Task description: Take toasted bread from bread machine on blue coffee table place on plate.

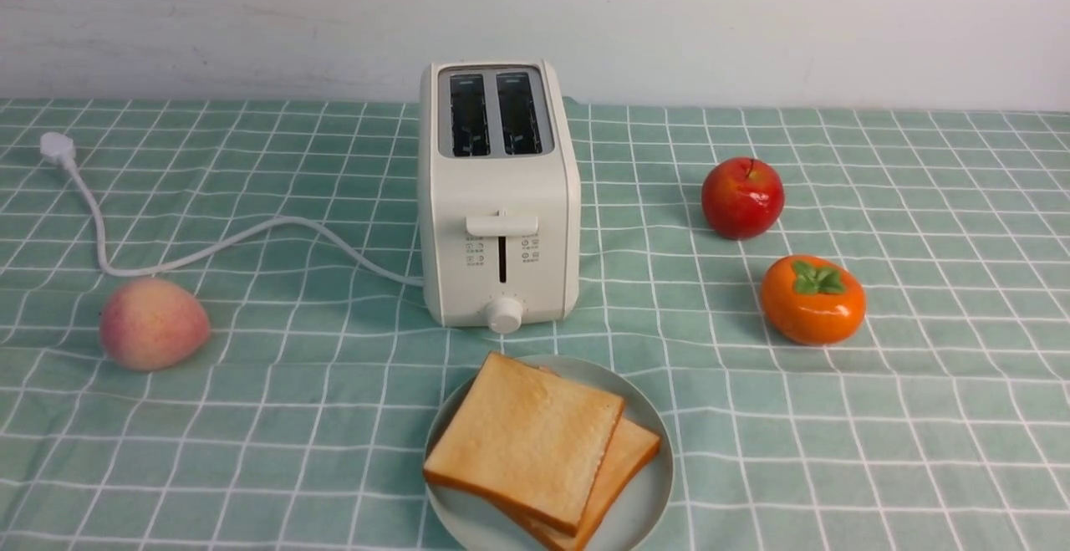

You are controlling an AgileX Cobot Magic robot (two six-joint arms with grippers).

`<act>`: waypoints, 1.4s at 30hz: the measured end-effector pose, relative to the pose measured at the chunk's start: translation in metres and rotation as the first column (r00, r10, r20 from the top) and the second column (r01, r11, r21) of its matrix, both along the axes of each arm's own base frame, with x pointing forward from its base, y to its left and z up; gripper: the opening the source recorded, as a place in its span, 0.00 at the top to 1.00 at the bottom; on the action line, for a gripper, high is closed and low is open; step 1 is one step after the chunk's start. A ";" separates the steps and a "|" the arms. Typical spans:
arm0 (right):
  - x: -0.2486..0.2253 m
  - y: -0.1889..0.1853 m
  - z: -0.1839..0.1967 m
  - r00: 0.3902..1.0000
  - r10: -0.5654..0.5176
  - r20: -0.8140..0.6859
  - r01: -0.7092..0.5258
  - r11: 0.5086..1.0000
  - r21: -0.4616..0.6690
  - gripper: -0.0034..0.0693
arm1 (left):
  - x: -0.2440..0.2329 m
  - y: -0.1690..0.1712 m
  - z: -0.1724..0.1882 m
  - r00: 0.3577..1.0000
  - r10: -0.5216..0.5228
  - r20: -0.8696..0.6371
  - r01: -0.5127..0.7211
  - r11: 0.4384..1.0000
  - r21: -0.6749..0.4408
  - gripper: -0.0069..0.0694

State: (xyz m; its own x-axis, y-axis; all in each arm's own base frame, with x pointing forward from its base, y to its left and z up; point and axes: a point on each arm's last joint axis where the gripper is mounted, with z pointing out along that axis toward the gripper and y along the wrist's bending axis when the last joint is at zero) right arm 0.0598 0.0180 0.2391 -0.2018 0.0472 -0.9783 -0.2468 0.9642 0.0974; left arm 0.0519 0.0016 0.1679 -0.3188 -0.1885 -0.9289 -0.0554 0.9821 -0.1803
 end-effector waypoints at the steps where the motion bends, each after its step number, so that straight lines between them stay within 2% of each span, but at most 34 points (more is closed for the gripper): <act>1: 0.000 0.000 0.000 1.000 0.000 0.000 0.000 1.000 0.000 0.84 | 0.000 0.000 0.000 1.000 -0.006 -0.002 0.006 1.000 0.017 0.88; 36: 0.000 0.000 0.000 1.000 0.000 0.000 0.000 1.000 0.000 0.79 | 0.000 -0.002 0.000 1.000 -0.017 -0.005 0.017 1.000 -0.022 0.85; 42: 0.000 -0.001 0.000 1.000 -0.004 0.007 0.004 0.999 -0.044 0.78 | 0.000 -0.002 0.000 1.000 -0.017 -0.005 0.017 1.000 -0.022 0.84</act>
